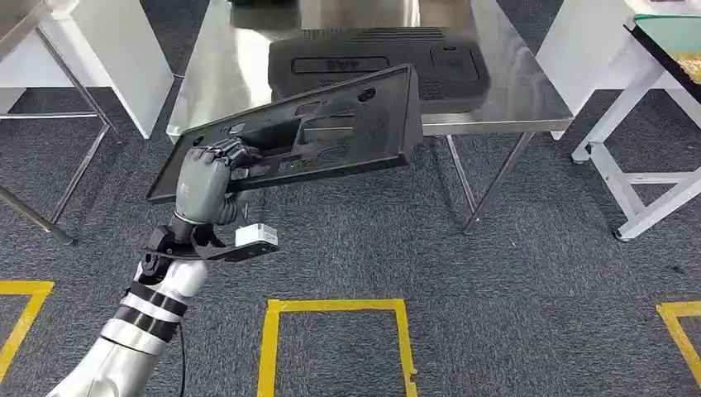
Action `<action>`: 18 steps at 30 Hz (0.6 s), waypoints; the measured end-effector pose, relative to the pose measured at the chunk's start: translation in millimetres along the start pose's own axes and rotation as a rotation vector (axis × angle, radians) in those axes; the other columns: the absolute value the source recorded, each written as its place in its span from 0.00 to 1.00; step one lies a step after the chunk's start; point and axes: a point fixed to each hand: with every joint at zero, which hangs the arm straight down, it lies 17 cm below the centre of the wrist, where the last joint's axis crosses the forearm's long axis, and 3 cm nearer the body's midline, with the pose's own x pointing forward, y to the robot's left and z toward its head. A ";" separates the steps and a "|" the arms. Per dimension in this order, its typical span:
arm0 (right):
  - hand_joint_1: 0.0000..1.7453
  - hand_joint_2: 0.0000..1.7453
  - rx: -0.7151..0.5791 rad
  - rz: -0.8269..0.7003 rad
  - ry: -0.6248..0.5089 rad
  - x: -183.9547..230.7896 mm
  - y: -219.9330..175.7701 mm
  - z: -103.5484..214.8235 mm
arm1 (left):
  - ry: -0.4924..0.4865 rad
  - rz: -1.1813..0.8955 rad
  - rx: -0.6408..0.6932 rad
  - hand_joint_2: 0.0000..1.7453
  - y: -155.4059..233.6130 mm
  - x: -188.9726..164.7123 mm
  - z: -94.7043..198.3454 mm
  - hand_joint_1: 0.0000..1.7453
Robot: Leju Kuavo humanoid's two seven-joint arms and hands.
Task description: Take the parts from the cabinet and place them on the table.
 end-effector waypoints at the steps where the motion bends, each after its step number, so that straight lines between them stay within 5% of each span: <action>1: 0.00 1.00 -0.001 0.000 -0.002 1.0 -0.7 -0.4 | 0.002 0.000 0.001 1.00 0.4 -0.5 -0.9 1.00; 18: 0.00 1.00 -0.003 0.003 0.000 0.7 -1.8 -0.8 | 0.007 0.012 -0.016 1.00 -6.4 0.3 0.9 1.00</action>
